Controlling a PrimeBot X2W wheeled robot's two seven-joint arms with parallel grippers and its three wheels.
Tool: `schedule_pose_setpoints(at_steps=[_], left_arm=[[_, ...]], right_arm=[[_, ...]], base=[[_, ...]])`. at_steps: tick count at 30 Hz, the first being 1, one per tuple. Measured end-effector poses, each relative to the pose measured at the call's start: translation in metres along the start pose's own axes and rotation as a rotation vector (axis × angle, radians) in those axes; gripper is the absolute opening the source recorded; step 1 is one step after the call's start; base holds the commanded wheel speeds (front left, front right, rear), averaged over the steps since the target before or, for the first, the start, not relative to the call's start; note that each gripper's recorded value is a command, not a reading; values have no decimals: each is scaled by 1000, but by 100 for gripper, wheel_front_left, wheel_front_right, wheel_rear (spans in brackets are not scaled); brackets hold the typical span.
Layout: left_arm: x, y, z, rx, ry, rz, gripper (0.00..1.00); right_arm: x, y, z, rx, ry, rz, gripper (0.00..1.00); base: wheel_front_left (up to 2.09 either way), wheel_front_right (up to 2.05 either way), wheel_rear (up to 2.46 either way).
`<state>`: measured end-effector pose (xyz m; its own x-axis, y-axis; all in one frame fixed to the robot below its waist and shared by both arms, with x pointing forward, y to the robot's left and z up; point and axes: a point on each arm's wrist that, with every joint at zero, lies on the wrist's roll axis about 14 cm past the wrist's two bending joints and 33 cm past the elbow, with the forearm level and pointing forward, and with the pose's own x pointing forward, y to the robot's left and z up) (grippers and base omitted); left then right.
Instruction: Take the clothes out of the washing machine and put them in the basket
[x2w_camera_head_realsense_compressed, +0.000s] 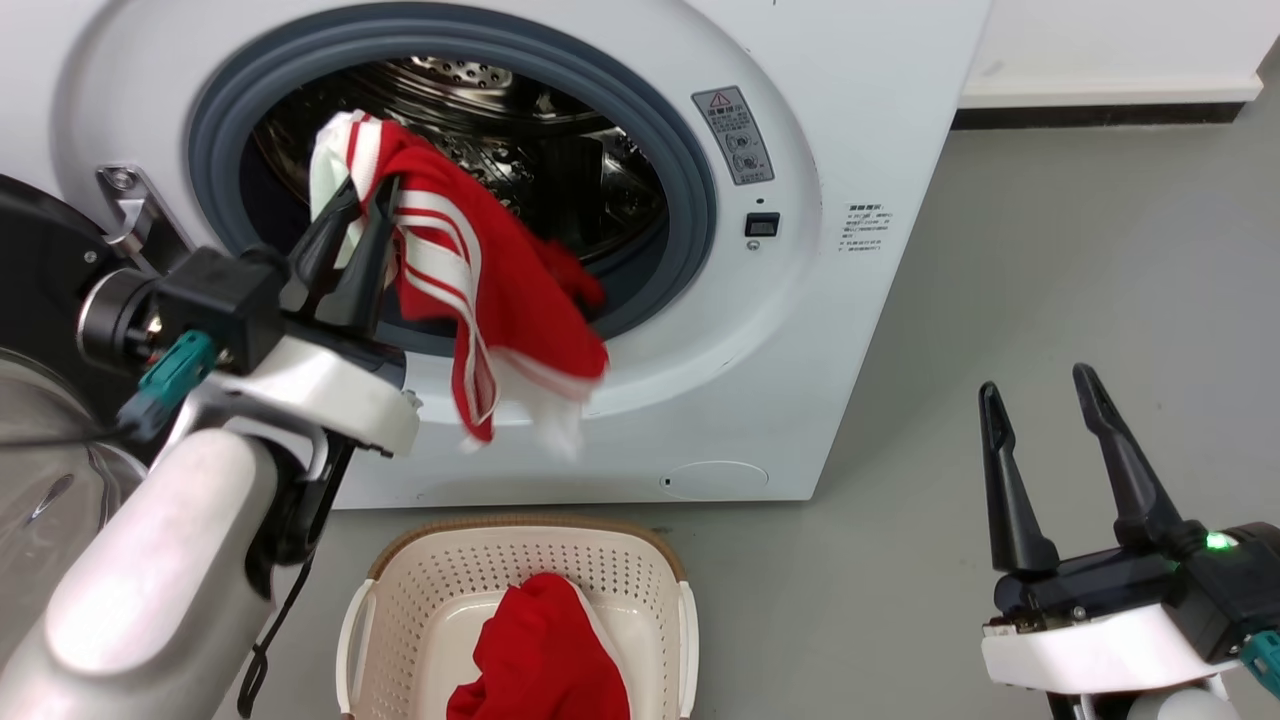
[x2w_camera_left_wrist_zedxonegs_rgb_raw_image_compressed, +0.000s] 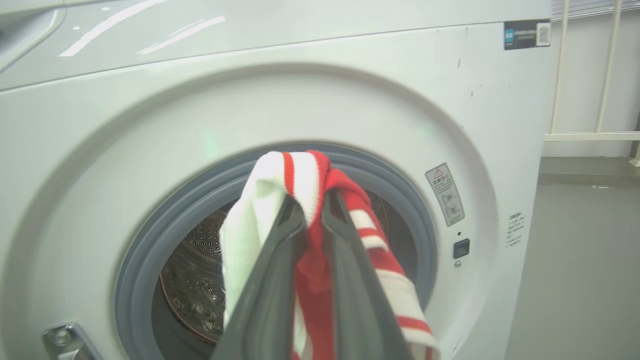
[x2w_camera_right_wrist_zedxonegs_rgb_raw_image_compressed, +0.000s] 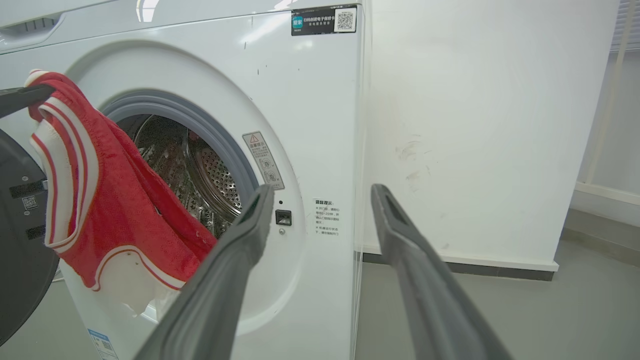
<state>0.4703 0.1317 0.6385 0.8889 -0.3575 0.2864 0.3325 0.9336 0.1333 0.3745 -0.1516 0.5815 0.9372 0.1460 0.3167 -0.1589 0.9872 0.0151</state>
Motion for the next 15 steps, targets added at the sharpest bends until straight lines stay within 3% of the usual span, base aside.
schedule_pose_setpoints(at_steps=[15], left_arm=[[-41, -11, 60, 43, -102, 5, 0]], right_arm=[[-3, 5, 4, 10, -8, 12, 100]], base=[[0, 0, 0]])
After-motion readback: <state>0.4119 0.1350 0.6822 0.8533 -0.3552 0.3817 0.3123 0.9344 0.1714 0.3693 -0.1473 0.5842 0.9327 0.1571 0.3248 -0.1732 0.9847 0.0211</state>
